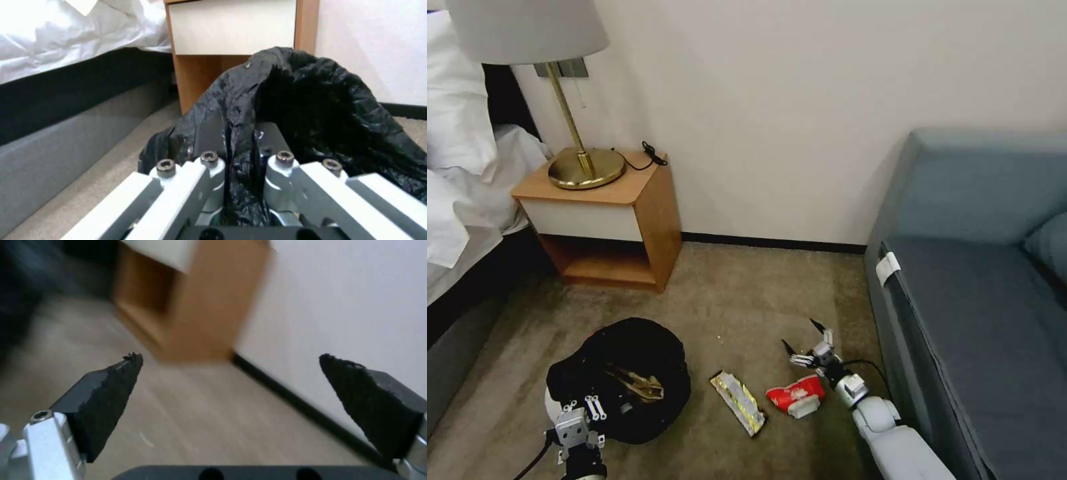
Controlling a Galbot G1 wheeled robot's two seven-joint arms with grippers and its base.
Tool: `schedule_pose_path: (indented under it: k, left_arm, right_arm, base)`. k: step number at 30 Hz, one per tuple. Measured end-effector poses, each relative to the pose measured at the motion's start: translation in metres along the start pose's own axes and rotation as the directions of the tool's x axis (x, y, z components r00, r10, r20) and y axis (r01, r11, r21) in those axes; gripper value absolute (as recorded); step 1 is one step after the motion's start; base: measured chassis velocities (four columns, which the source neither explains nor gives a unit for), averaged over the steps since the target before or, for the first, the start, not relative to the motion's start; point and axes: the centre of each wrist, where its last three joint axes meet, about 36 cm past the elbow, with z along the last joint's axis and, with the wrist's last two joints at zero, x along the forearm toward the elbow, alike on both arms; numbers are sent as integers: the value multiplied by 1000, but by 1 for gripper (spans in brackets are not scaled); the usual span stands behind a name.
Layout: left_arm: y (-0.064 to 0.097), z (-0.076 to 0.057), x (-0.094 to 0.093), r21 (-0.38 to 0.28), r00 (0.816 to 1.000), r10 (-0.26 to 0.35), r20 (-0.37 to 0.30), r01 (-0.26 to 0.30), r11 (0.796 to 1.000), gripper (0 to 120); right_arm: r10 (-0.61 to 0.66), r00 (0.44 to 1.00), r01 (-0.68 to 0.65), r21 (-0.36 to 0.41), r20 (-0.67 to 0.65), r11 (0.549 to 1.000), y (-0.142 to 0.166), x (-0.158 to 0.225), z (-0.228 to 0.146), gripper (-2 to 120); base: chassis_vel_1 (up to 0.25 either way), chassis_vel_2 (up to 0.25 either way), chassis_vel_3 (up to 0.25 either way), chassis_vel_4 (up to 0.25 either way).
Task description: Pick up the trash bin, then pick up the garbage on the floor and place it into the trash bin.
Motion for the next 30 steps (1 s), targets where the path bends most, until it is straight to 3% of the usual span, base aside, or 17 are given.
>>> schedule_pose_path:
  k: [1,2,5,8,20,30]
  left_arm:
    - [0,0,0,0,1000,0,0,0,1000,6]
    - [0,0,1,-1,1000,0,-1,0,1000,6]
    - [3,-3,-1,-4,1000,-3,2,3,1000,6]
    - [6,-5,-4,-11,1000,-10,5,10,1000,6]
    - [24,-5,-27,-56,999,-46,24,47,997,6]
    - [42,-1,-54,-116,996,-81,42,85,990,6]
  right_arm:
    - [0,1000,0,0,0,1000,0,0,0,100]
    - [-72,997,72,12,22,997,13,-1,-29,100]
    - [-178,984,178,25,12,984,30,-1,-68,100]
    - [-229,973,230,1,-25,973,38,-2,-79,100]
    - [-329,926,333,-12,-182,943,6,-25,-44,100]
    - [-422,856,433,-34,-299,901,-17,-96,-2,100]
  base:
    - [0,0,0,0]
    - [66,-51,-33,54]
    - [52,-58,-77,43]
    - [9,-7,-25,8]
    - [0,0,0,0]
    - [0,0,0,0]
